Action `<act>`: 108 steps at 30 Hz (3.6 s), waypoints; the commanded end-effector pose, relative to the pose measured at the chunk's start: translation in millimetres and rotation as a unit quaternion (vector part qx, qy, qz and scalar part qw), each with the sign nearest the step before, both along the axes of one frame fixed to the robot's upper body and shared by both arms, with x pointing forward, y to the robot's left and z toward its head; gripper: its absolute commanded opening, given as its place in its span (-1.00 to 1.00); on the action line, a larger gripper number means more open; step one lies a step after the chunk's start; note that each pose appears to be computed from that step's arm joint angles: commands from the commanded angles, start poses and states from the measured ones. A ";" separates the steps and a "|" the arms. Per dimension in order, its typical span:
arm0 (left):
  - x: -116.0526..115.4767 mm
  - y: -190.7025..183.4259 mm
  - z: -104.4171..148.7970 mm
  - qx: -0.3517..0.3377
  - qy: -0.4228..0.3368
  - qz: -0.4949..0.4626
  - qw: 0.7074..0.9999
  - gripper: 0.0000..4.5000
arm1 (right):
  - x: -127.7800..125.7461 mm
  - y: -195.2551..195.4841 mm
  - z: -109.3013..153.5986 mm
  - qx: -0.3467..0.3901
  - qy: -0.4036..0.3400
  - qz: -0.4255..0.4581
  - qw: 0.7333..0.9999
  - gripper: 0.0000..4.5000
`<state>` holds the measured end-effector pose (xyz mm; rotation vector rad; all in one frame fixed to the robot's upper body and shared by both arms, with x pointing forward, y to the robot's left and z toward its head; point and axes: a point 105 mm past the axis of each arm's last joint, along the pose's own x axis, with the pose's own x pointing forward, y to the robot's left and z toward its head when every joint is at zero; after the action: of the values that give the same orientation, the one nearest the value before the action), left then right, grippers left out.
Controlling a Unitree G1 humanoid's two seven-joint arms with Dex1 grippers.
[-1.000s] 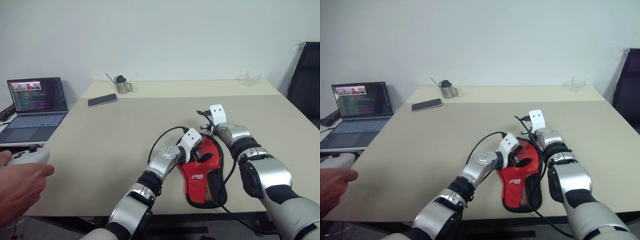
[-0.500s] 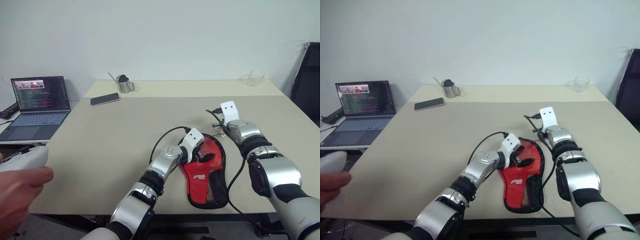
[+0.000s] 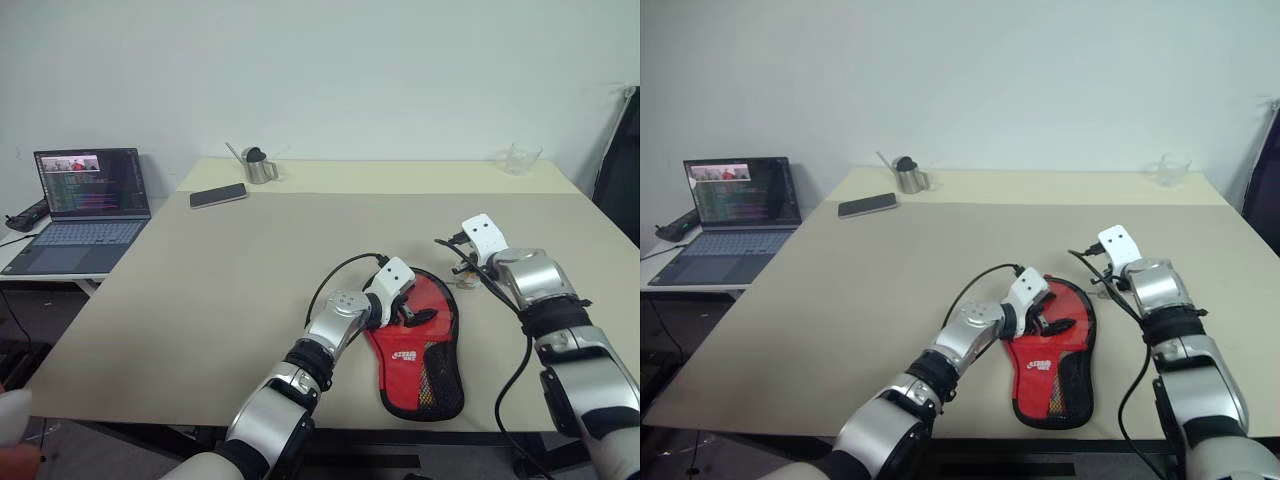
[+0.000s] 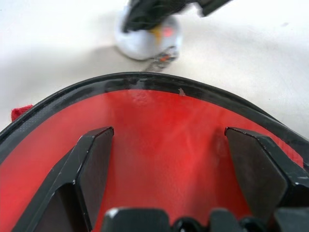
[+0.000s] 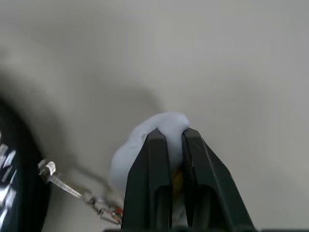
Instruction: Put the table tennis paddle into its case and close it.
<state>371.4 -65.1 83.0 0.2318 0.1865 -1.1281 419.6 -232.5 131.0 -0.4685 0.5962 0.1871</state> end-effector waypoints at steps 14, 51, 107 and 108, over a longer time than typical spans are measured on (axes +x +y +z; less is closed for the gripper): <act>-21.8 -19.9 -25.6 0.028 0.039 -0.048 0.998 0.80 | -54.2 -17.5 15.3 -0.082 0.068 0.108 0.988 -0.99; -40.7 -46.1 -38.0 0.063 0.046 -0.086 0.993 0.80 | -191.6 14.2 -21.9 -0.107 0.236 0.373 0.891 -0.99; -39.9 -45.7 -35.4 0.058 0.045 -0.093 0.993 0.80 | -252.4 21.1 -39.4 -0.010 0.278 0.536 0.797 0.90; -38.7 -45.8 -31.5 0.046 0.045 -0.093 0.994 0.80 | -241.0 20.7 -33.7 -0.009 0.256 0.527 0.811 0.98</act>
<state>364.7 -77.6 71.4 0.3292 0.2193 -1.2093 165.2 -210.2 89.1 -0.7441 0.8551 1.4648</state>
